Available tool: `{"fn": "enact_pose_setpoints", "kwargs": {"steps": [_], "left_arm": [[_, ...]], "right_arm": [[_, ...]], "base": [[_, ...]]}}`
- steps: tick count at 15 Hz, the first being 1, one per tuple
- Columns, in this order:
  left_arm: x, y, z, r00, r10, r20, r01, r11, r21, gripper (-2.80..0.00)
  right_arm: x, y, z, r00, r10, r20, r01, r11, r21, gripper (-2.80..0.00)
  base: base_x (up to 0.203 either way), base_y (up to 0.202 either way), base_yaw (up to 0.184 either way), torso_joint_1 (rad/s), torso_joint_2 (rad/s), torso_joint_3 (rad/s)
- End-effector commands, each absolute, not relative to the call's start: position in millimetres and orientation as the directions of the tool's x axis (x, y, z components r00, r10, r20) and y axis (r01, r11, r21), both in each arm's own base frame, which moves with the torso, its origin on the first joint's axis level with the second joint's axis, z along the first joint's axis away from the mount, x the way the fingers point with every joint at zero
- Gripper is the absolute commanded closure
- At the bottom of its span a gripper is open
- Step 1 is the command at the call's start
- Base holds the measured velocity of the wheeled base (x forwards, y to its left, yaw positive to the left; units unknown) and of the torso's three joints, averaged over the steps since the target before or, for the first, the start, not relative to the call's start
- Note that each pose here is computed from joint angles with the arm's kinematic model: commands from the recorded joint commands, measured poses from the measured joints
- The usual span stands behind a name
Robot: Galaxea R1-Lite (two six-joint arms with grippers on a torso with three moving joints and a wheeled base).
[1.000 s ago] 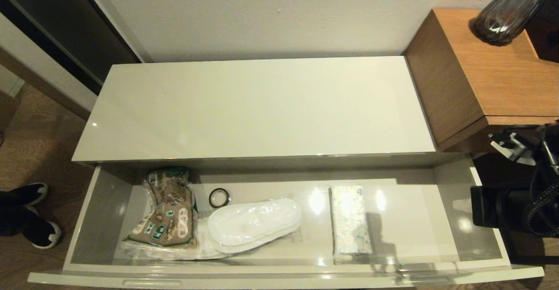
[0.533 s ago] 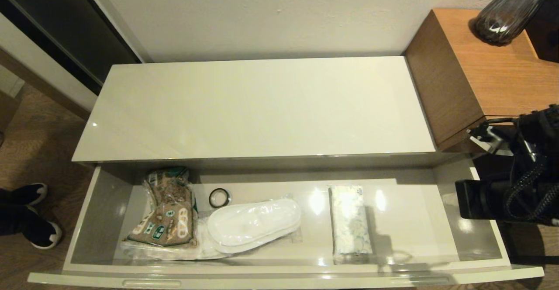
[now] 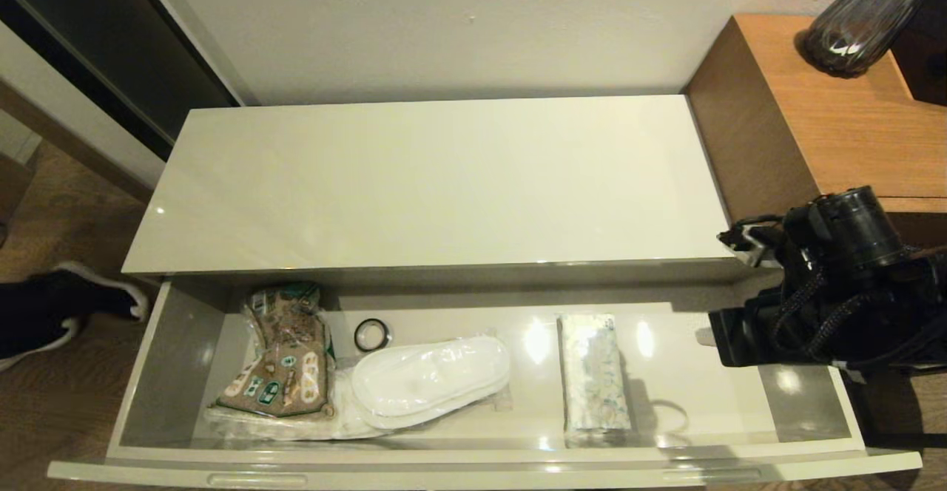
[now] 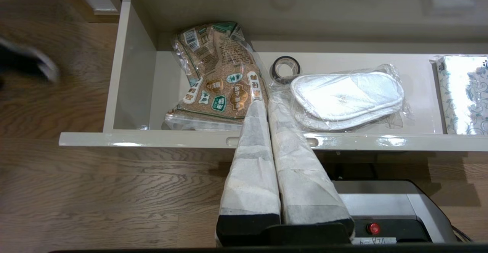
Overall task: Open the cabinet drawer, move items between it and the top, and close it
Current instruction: Take out the tissue from the drawer
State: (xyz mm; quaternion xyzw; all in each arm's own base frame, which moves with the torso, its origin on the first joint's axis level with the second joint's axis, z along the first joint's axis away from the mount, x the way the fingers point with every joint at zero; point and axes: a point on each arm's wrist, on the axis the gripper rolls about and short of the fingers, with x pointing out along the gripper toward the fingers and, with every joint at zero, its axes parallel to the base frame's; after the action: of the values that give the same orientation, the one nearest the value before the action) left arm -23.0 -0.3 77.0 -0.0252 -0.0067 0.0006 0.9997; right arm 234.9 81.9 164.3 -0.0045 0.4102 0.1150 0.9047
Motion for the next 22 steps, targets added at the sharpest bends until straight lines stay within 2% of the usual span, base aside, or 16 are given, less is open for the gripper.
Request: {"fn": "enact_pose_setpoints", "kwargs": {"steps": [1,2,6,12,18,22], "left_arm": [[-23,0,77,1.000,0.002,0.012,-0.001,0.999,-0.051,0.00],[-23,0,77,1.000,0.002,0.012,-0.001,0.999,-0.051,0.00],[-23,0,77,1.000,0.002,0.012,-0.001,0.999,-0.052,0.00],[-23,0,77,1.000,0.002,0.012,-0.001,0.999,-0.052,0.00],[-23,0,77,1.000,0.002,0.012,-0.001,0.999,-0.051,0.00],[-23,0,77,1.000,0.002,0.012,-0.001,0.999,-0.051,0.00]], "right_arm": [[246,88,142,0.616,0.206,-0.760,-0.253,0.966,0.057,0.00],[250,95,137,0.617,0.208,-0.759,-0.265,0.963,0.049,-2.80],[237,110,115,0.625,0.093,-0.775,-0.252,0.964,-0.088,-2.80],[239,113,106,0.617,0.014,-0.787,-0.358,0.895,-0.266,-2.80],[287,137,88,0.602,-0.033,-0.798,-0.351,0.887,-0.301,-2.80],[344,162,64,0.626,-0.088,-0.775,-0.202,0.942,-0.270,-2.80]], "base": [[0.000,0.000,0.000,0.000,0.00,0.000],[0.000,0.000,0.000,0.000,0.00,0.000],[0.000,0.000,0.000,0.000,0.00,0.000],[0.000,0.000,0.000,0.000,0.00,0.000],[0.000,0.000,0.000,0.000,0.00,0.000],[0.000,0.000,0.000,0.000,0.00,0.000]]}}
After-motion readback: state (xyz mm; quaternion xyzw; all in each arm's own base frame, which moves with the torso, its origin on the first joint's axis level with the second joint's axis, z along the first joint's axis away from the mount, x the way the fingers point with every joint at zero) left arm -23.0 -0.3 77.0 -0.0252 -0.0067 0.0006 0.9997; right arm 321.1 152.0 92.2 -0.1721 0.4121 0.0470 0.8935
